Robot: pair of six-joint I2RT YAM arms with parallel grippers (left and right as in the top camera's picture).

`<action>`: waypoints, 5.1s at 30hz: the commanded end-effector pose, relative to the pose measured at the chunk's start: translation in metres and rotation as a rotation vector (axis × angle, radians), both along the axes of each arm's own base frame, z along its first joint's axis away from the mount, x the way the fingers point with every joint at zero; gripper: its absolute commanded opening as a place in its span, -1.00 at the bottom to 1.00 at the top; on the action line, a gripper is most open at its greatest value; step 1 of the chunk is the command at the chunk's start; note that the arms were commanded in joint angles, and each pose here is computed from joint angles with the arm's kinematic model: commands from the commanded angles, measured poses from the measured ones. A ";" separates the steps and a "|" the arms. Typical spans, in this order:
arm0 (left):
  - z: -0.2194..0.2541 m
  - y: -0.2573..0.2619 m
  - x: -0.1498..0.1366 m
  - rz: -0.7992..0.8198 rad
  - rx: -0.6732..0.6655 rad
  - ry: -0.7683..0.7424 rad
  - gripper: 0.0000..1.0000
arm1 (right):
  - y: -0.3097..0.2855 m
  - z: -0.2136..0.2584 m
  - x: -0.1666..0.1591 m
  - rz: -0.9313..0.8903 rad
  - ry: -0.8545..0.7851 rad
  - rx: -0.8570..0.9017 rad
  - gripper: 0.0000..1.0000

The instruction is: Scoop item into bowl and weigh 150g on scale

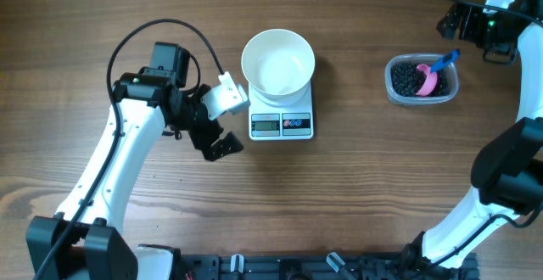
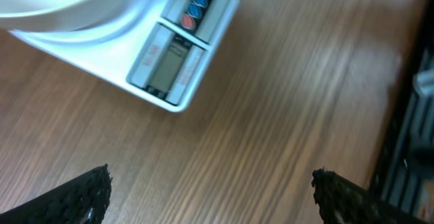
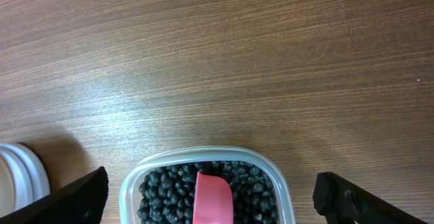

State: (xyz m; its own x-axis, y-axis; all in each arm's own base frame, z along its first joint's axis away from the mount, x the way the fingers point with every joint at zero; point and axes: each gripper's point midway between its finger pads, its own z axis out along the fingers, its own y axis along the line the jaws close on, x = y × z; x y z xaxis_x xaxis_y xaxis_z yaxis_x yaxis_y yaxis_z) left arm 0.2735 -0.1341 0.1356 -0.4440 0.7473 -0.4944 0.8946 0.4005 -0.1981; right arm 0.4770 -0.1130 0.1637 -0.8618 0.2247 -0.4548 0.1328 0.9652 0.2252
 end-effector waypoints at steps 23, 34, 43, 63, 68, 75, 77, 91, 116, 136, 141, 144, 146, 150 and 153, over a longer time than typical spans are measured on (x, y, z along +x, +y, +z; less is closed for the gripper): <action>-0.081 -0.010 0.024 -0.211 0.100 -0.012 1.00 | -0.008 0.008 0.012 -0.137 -0.032 0.058 0.99; -0.042 0.003 0.032 -0.194 0.177 -0.141 1.00 | -0.003 0.000 -0.004 -0.064 0.032 0.034 0.99; -0.024 -0.001 0.042 -0.187 0.162 -0.237 1.00 | -0.003 -0.001 -0.005 -0.052 0.034 0.028 0.99; -0.024 -0.003 0.041 -0.193 0.155 -0.236 1.00 | 0.025 -0.044 -0.051 -0.029 0.250 0.128 0.67; -0.024 -0.003 0.041 -0.193 0.155 -0.236 1.00 | 0.035 -0.064 -0.050 -0.005 0.253 0.119 -0.03; -0.024 -0.003 0.041 -0.193 0.155 -0.236 1.00 | 0.034 -0.061 -0.041 -0.011 0.218 0.116 -0.46; -0.024 -0.003 0.041 -0.193 0.155 -0.236 1.00 | 0.034 -0.061 -0.041 -0.011 0.216 0.115 -0.81; -0.024 -0.003 0.041 -0.193 0.155 -0.236 0.99 | 0.043 -0.038 -0.034 0.094 0.087 0.340 -0.91; -0.024 -0.003 0.041 -0.193 0.155 -0.236 1.00 | -0.021 -0.016 -0.063 -0.036 -0.066 0.641 -0.81; -0.024 -0.003 0.041 -0.193 0.155 -0.236 1.00 | 0.027 0.023 -0.047 0.041 -0.127 0.906 -0.91; -0.024 -0.003 0.041 -0.193 0.155 -0.236 1.00 | 0.082 0.025 -0.030 0.135 -0.076 0.922 -0.91; -0.024 -0.003 0.041 -0.193 0.155 -0.236 1.00 | 0.121 0.027 -0.024 0.207 -0.045 0.928 -0.91; -0.024 -0.003 0.041 -0.193 0.155 -0.236 1.00 | 0.150 0.029 -0.020 0.261 -0.026 0.932 -0.91; -0.024 -0.003 0.041 -0.193 0.154 -0.236 1.00 | 0.200 0.032 -0.019 0.383 -0.021 0.918 -0.91; -0.024 -0.003 0.041 -0.193 0.155 -0.236 1.00 | 0.235 0.035 -0.020 0.484 -0.037 0.902 -0.91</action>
